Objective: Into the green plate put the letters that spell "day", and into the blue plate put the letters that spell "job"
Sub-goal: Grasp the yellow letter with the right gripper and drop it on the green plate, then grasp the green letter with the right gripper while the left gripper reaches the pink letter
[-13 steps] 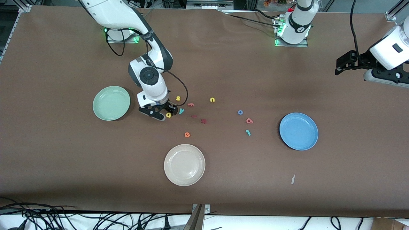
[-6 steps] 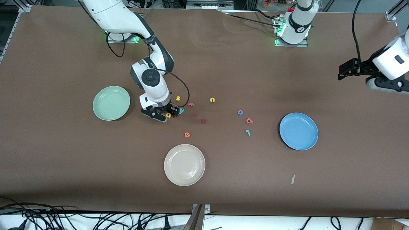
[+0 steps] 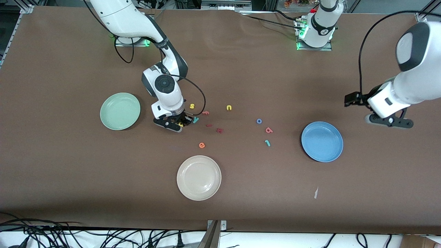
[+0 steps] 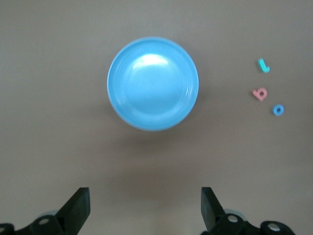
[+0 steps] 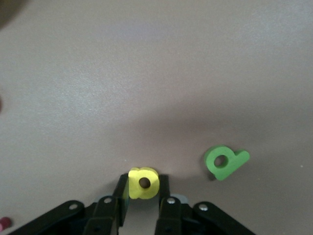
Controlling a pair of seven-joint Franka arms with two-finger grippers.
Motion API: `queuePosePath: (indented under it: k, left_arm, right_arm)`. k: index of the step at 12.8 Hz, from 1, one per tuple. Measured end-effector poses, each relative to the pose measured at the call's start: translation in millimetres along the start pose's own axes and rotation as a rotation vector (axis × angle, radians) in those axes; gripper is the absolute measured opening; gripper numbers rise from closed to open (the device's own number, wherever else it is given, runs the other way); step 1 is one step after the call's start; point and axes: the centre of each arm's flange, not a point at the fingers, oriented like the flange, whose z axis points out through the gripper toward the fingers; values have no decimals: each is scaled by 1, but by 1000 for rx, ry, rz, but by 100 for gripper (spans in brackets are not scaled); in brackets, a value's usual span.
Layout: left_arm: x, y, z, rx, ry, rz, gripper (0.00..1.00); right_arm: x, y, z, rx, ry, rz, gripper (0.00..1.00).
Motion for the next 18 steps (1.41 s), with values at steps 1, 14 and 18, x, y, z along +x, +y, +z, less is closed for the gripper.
queuePosePath:
  k: [1, 14, 18]
  left_arm:
    - [12, 5, 14, 4, 18, 10, 100]
    - [79, 149, 160, -14, 59, 202, 100]
    - [81, 183, 187, 10, 64, 251, 100]
  right_arm:
    - [2, -1, -2, -2, 2, -3, 28]
    - [87, 228, -36, -238, -161, -420, 34]
    - [82, 213, -40, -182, -175, -376, 78]
